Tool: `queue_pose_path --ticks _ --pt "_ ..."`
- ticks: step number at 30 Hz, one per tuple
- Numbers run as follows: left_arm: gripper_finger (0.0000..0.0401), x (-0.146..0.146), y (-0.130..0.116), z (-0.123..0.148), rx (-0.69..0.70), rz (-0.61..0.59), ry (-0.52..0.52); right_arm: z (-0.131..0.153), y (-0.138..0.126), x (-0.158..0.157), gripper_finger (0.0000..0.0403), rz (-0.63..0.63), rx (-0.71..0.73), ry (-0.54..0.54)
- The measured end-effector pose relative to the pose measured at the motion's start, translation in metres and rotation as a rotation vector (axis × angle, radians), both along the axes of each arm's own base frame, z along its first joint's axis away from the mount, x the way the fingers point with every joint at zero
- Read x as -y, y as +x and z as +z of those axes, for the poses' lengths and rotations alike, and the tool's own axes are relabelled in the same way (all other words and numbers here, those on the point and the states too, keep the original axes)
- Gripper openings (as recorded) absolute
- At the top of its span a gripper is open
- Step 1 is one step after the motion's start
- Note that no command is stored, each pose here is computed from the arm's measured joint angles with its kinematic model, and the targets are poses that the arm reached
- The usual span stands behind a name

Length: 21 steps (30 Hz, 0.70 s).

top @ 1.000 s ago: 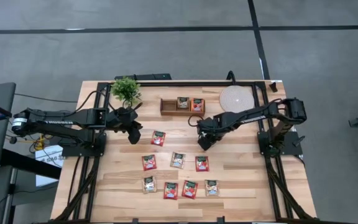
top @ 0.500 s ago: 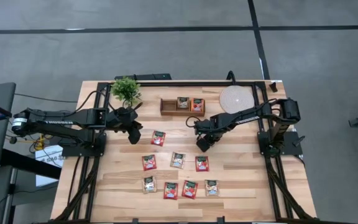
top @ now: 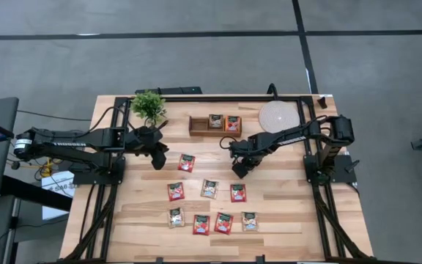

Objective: Pick & Place Tea
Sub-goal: Put the brown tea bag into the middle section of the wooden organizer

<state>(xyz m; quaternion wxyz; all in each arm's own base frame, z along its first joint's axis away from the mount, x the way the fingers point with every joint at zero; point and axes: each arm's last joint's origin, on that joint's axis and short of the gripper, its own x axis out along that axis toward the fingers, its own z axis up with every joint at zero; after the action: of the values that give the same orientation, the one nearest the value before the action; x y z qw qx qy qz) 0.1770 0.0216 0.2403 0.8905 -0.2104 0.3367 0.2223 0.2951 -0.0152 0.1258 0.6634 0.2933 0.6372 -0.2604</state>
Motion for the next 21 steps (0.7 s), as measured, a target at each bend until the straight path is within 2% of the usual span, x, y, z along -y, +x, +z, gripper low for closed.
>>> queue_pose_path --ticks 7,9,18,21 --pt "0.006 0.0 0.002 0.002 0.031 0.0 0.002 0.015 -0.007 -0.001 0.0001 0.009 0.014 -0.002" --pt "0.006 0.0 0.002 0.002 0.031 0.0 0.002 0.029 -0.006 -0.001 0.0001 0.031 0.039 -0.017" --pt "0.006 0.0 0.002 0.002 0.032 0.0 0.002 0.101 0.007 0.002 0.0 0.356 0.071 -0.126" --pt "0.006 0.0 0.002 0.002 0.032 0.0 0.002 0.124 0.018 0.007 0.0 0.464 0.108 -0.2"
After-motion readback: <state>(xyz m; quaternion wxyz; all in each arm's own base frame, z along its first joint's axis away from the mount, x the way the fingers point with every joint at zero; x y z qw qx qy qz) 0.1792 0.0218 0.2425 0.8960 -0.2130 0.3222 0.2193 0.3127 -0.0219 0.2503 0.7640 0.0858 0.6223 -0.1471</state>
